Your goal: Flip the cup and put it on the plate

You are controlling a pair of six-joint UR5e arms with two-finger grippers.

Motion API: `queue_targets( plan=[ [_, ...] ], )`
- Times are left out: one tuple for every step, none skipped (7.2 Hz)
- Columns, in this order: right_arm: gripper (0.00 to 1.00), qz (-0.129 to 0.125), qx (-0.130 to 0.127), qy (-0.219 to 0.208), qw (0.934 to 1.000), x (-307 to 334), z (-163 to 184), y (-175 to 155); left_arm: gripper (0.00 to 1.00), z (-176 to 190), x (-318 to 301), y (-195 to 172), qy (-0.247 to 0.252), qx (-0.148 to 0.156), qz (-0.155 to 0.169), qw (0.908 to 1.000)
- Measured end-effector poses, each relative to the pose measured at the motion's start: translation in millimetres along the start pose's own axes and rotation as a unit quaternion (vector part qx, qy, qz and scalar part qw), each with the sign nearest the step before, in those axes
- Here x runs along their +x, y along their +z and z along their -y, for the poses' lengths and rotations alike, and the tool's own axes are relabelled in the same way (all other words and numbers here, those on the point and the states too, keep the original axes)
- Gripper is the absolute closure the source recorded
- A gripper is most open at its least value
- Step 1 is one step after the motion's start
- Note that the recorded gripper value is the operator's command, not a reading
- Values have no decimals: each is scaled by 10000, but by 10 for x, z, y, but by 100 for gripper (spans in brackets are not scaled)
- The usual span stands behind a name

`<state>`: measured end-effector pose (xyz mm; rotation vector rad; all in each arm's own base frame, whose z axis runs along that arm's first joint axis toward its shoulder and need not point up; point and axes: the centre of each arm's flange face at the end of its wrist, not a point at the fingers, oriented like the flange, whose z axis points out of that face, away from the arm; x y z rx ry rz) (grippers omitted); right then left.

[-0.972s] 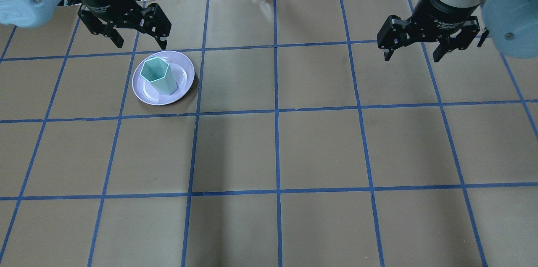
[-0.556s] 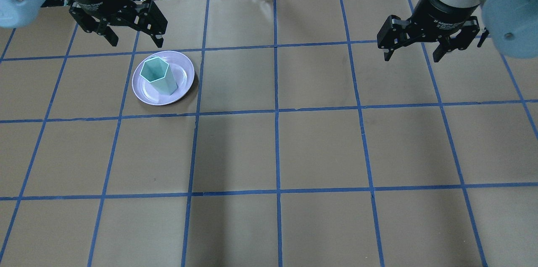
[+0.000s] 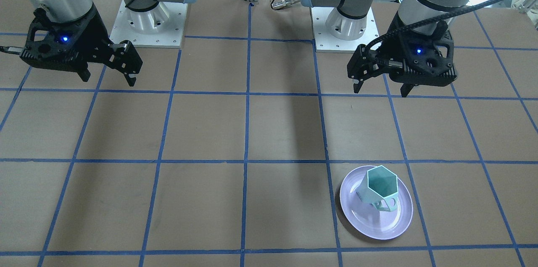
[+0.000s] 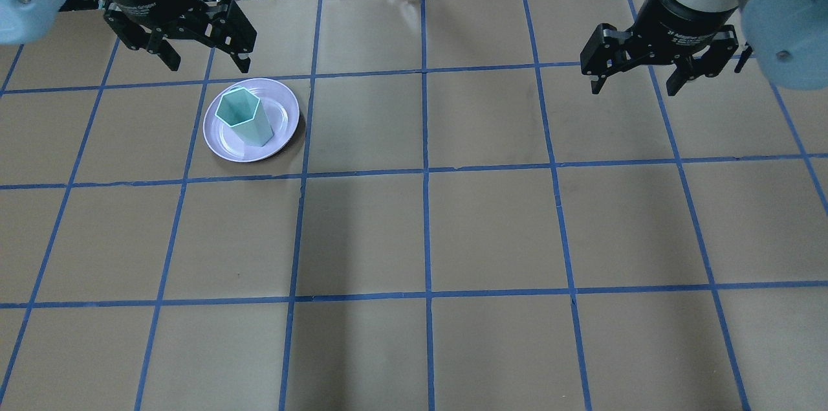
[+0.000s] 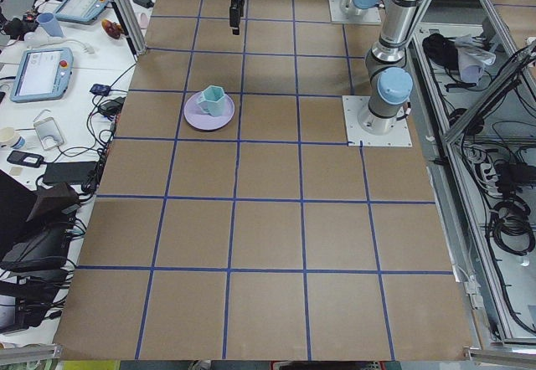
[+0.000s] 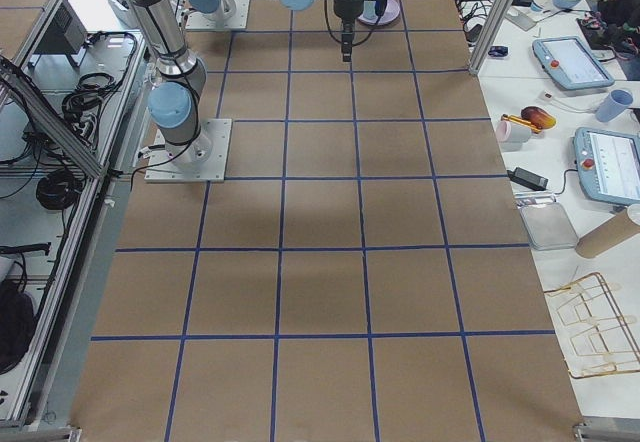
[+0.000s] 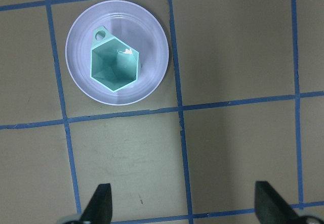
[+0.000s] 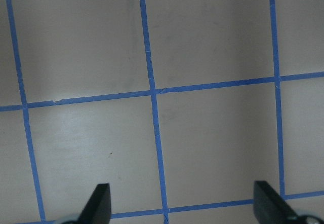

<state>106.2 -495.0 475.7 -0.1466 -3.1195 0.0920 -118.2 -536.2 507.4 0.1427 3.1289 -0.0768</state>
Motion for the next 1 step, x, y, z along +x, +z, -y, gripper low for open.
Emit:
queue_targets(
  plan=[
    [0, 0, 0, 0, 10000, 0, 0, 0, 0, -1, 0, -4, 1, 4, 1, 10000]
  ],
)
